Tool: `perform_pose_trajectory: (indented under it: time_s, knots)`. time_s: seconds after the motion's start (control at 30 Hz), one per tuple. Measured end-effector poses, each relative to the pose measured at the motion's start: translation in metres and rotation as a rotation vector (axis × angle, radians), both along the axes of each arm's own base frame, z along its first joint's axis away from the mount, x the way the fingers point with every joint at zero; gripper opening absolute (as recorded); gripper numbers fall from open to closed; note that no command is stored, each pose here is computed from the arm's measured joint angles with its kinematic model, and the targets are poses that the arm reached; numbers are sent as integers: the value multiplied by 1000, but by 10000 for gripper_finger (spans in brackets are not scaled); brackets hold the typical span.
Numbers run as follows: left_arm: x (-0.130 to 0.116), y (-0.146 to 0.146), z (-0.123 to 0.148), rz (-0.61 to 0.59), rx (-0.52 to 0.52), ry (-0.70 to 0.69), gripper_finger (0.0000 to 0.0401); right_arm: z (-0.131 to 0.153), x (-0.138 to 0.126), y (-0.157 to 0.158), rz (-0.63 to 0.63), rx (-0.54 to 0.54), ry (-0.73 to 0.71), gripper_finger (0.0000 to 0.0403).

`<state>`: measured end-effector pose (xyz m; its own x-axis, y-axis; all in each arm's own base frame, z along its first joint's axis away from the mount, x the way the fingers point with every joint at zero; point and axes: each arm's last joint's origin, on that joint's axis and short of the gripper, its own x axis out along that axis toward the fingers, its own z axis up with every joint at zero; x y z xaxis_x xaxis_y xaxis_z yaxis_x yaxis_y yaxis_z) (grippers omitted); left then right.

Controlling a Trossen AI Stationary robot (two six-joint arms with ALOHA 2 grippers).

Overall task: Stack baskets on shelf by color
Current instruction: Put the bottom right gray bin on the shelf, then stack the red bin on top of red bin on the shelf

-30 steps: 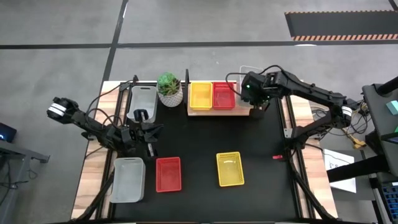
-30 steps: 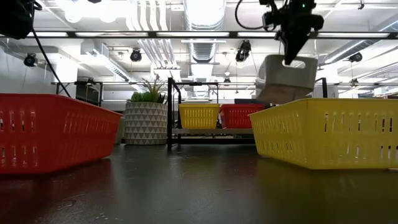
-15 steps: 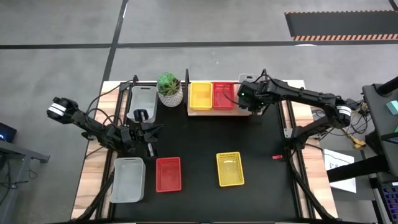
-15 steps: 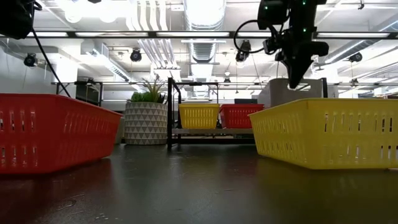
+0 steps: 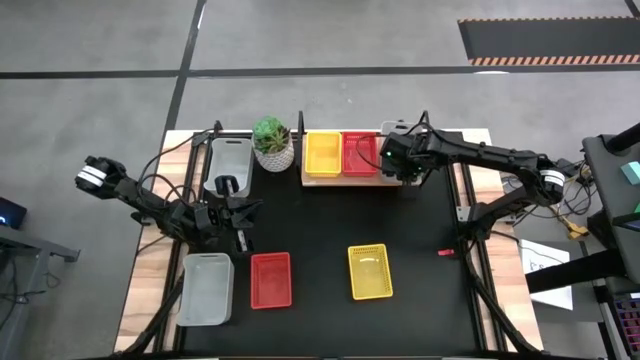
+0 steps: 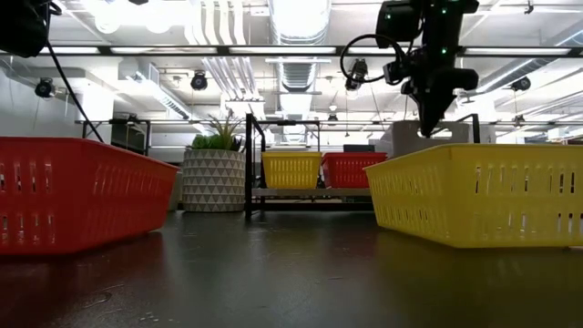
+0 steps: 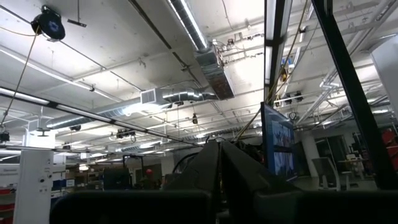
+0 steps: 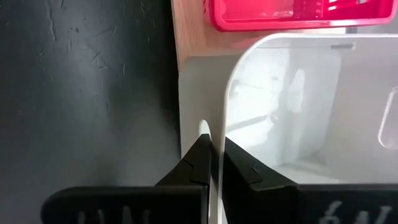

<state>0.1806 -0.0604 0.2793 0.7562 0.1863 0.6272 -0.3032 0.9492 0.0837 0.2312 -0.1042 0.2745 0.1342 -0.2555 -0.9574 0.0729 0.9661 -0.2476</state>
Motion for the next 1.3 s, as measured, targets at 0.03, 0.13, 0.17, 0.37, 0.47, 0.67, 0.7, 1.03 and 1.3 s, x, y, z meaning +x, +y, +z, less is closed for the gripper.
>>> perform_pose_trajectory:
  time_s: [0.03,0.13,0.17,0.37,0.47,0.67,0.7,1.03,1.3]
  knots:
    - [0,0,0,0,0,0,2,0,0,0,0,0,1,8]
    - [0,0,0,0,0,0,2,-3,-1,0,10,2,10,9]
    - [0,0,0,0,0,0,2,-4,-1,1,11,4,14,9]
    - [0,0,0,0,0,0,2,-12,-3,2,12,12,37,23]
    - [0,0,0,0,0,0,2,-16,-4,2,12,16,46,38]
    - [0,0,0,0,0,0,2,-18,-4,2,9,15,45,70]
    - [0,0,0,0,0,0,2,-17,-5,2,8,17,50,75]
    - [1,0,-1,0,2,5,2,17,-5,16,-111,25,-62,98]
    - [3,0,-3,3,3,13,2,33,-9,67,-46,35,-269,84]
